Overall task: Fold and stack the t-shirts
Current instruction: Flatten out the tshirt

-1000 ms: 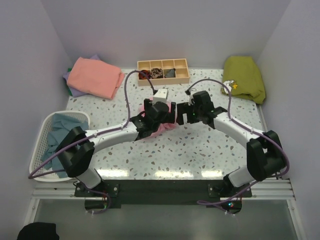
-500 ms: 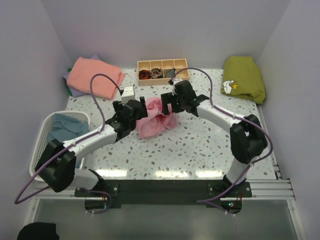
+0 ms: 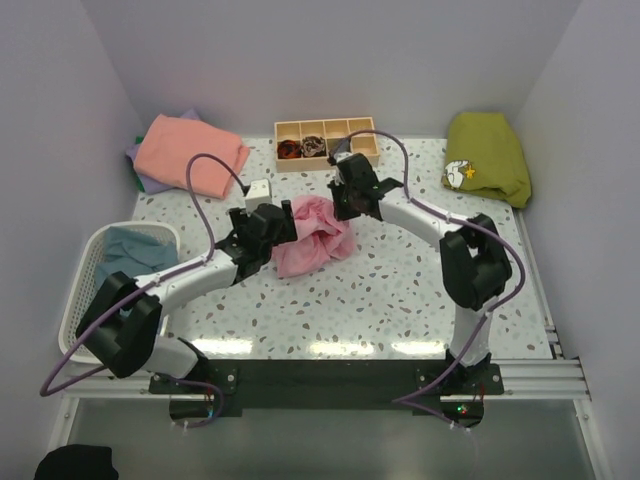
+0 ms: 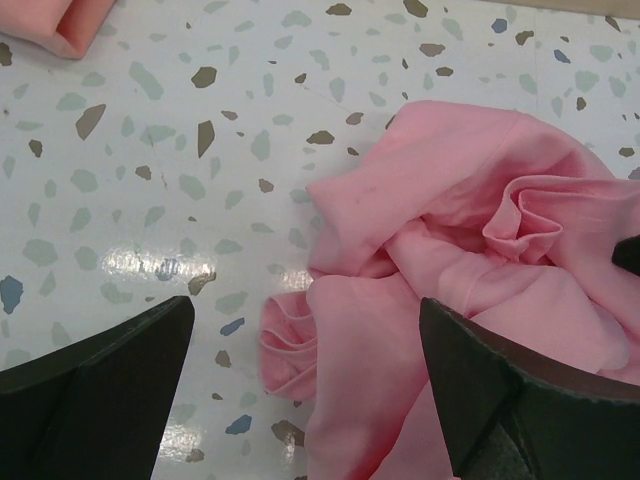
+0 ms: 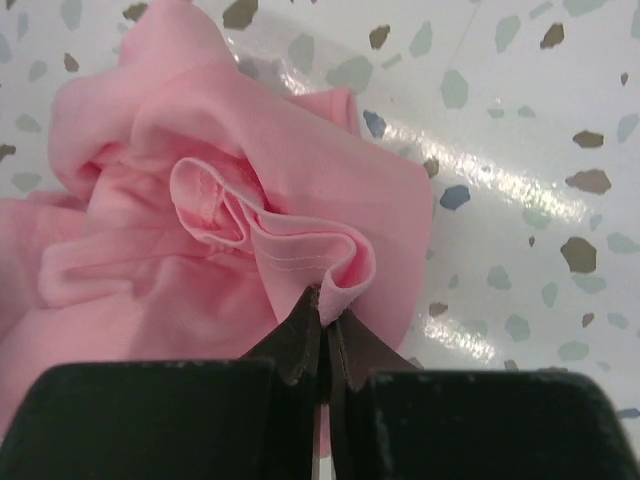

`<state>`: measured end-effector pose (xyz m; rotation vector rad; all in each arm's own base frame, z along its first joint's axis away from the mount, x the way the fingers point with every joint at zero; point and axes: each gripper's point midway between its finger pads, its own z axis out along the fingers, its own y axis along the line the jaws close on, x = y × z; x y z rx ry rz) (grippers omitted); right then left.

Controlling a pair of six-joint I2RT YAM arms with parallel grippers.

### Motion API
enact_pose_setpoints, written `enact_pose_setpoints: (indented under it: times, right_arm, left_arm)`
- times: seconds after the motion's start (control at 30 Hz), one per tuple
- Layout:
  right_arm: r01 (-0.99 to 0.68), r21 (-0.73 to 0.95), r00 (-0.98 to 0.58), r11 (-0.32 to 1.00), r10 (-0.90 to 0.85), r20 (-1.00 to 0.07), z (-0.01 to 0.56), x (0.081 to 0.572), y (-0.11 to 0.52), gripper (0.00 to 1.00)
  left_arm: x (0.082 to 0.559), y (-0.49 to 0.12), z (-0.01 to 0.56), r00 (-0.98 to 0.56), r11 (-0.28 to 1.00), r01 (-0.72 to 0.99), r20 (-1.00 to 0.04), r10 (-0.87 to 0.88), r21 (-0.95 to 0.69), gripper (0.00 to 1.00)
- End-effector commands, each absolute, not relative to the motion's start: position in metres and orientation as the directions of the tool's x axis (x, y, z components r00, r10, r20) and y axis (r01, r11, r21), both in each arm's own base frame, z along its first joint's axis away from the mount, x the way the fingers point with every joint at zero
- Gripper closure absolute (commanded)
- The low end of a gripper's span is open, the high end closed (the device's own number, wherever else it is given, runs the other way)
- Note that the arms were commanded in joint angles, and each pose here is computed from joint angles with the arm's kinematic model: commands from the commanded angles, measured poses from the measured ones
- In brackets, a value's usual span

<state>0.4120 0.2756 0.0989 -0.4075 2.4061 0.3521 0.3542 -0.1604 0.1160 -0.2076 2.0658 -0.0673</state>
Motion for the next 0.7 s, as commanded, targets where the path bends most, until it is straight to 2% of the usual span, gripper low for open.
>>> enact_pose_setpoints:
  times: [0.0,0.1,0.13,0.23,0.27,0.3,0.5,0.6,0.67]
  right_arm:
    - [-0.384,0.127,-0.647,0.914,-0.169,-0.744,0.146,0.41,0.264,1.0]
    - [-0.366,0.09,-0.568,0.926,-0.145,-0.81,0.193,0.398,0.243,1.0]
    - [-0.345,0.082,-0.512,0.935,-0.114,-0.851,0.225,0.388,0.229,1.0]
    - [-0.174,-0.002,-0.452,0.985,-0.082,-0.888,0.254,0.37,0.175,1.0]
    - [-0.129,0.005,-0.393,0.992,-0.046,-0.919,0.282,0.357,0.157,1.0]
    - [-0.036,-0.034,-0.384,0.999,-0.045,-0.922,0.284,0.35,0.133,1.0]
    - [0.186,-0.101,-0.415,0.977,-0.015,-0.91,0.269,0.306,0.068,1.0]
    - [0.231,-0.072,-0.384,0.97,0.022,-0.923,0.269,0.294,0.056,1.0]
    - [0.195,-0.056,-0.387,0.979,0.025,-0.922,0.269,0.291,0.06,1.0]
  left_arm:
    - [0.362,-0.165,0.11,-0.454,0.974,-0.115,-0.862,-0.225,-0.194,0.0]
    - [0.364,-0.166,0.104,-0.469,0.975,-0.11,-0.854,-0.224,-0.195,0.0]
    - [0.364,-0.167,0.104,-0.473,0.974,-0.107,-0.852,-0.225,-0.198,0.0]
    - [0.364,-0.172,0.102,-0.485,0.973,-0.089,-0.844,-0.227,-0.211,0.0]
    - [0.364,-0.174,0.101,-0.486,0.972,-0.086,-0.843,-0.231,-0.217,0.0]
    - [0.365,-0.175,0.102,-0.484,0.971,-0.082,-0.843,-0.235,-0.224,0.0]
    - [0.369,-0.186,0.093,-0.512,0.97,-0.054,-0.827,-0.231,-0.238,0.0]
    - [0.371,-0.194,0.087,-0.533,0.969,-0.037,-0.816,-0.224,-0.243,0.0]
    - [0.373,-0.202,0.087,-0.54,0.967,-0.011,-0.812,-0.221,-0.255,0.0]
